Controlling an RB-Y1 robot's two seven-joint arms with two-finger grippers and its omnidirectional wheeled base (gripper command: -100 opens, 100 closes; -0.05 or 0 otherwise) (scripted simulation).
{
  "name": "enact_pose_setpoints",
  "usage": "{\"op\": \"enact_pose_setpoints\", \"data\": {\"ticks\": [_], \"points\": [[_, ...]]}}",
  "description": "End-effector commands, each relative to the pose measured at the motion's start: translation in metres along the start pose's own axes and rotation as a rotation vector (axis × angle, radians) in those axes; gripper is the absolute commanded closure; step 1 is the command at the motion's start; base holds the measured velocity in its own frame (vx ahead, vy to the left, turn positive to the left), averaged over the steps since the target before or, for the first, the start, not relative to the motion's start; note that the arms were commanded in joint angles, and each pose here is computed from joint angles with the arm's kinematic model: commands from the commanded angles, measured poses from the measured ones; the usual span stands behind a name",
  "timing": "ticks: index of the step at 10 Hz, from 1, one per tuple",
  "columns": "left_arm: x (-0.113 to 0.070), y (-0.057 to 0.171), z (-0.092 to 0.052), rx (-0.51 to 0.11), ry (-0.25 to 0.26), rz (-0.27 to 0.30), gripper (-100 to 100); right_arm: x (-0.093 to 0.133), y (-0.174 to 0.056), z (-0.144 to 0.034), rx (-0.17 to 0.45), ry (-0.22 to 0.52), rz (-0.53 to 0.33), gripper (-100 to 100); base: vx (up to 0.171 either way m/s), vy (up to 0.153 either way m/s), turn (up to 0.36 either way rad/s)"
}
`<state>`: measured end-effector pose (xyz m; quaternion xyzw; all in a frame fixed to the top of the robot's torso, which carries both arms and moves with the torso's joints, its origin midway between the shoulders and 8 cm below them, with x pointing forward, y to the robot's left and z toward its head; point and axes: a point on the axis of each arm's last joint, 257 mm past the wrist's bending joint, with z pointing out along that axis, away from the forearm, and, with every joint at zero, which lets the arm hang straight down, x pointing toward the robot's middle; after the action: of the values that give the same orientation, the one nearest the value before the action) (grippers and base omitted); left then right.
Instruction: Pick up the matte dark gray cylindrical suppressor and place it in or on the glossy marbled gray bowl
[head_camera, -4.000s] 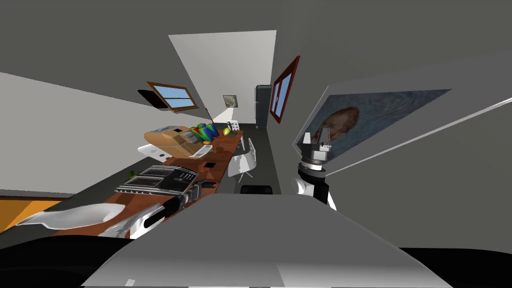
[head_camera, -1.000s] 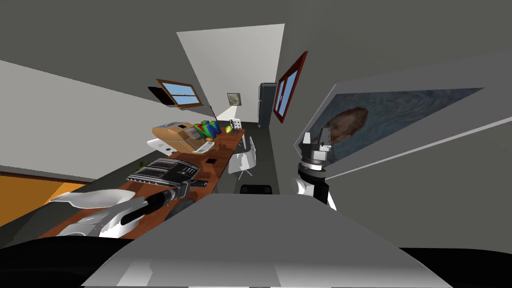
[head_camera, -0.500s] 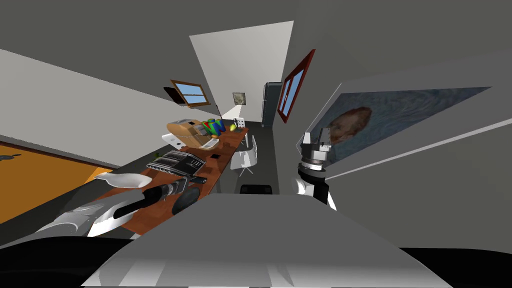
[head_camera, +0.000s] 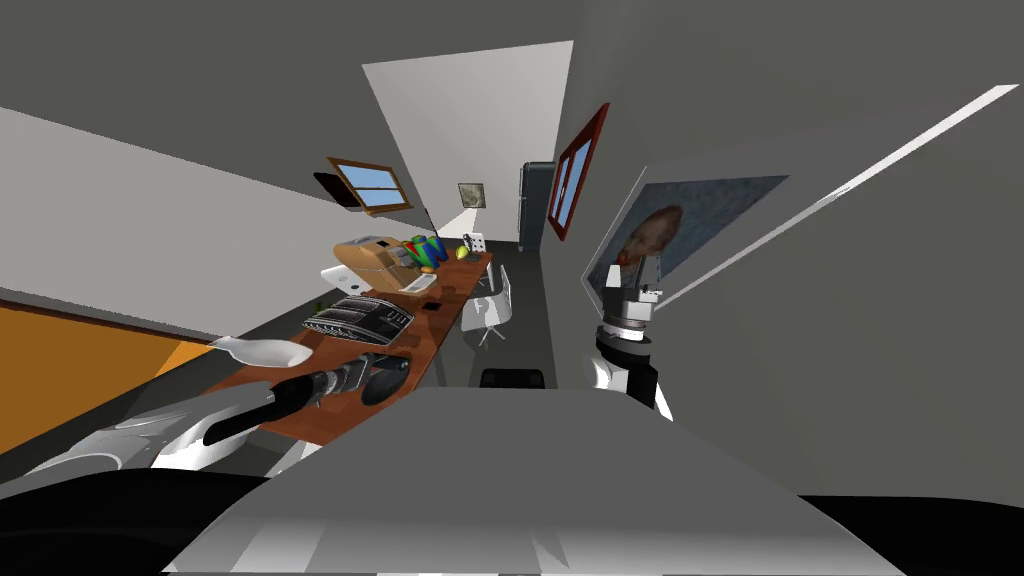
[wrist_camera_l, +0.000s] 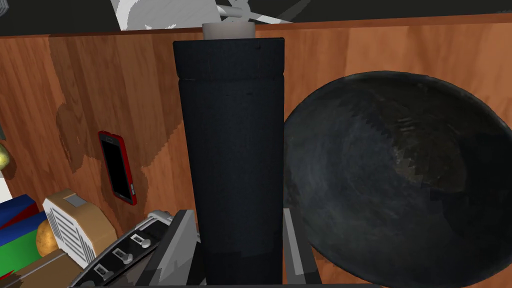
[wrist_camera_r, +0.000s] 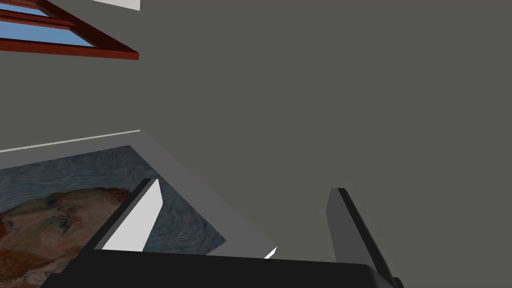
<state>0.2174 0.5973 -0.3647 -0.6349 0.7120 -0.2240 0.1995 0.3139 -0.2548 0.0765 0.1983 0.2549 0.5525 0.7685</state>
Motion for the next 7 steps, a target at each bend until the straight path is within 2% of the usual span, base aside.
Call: {"op": "enact_pose_setpoints", "data": {"ticks": [1, 3, 4, 5, 7], "points": [[-0.002, 0.01, -0.002, -0.009, -0.019, -0.019, 100, 0.0, 0.0, 0.0, 0.0, 0.0, 0.0, 0, -0.188, 0.04, -0.213], [-0.003, 0.023, -0.005, -0.024, -0.035, -0.039, 100, 0.0, 0.0, 0.0, 0.0, 0.0, 0.0, 0, -0.172, 0.027, -0.17], [-0.004, 0.017, -0.006, -0.02, -0.03, -0.033, 100, 0.0, 0.0, 0.0, 0.0, 0.0, 0.0, 0, -0.072, 0.011, -0.018], [-0.004, 0.019, -0.006, -0.022, -0.031, -0.034, -100, 0.0, 0.0, 0.0, 0.0, 0.0, 0.0, 0, -0.015, 0.002, 0.008], [-0.004, 0.019, -0.006, -0.022, -0.031, -0.034, -100, 0.0, 0.0, 0.0, 0.0, 0.0, 0.0, 0, -0.004, 0.0, 0.0]]}}
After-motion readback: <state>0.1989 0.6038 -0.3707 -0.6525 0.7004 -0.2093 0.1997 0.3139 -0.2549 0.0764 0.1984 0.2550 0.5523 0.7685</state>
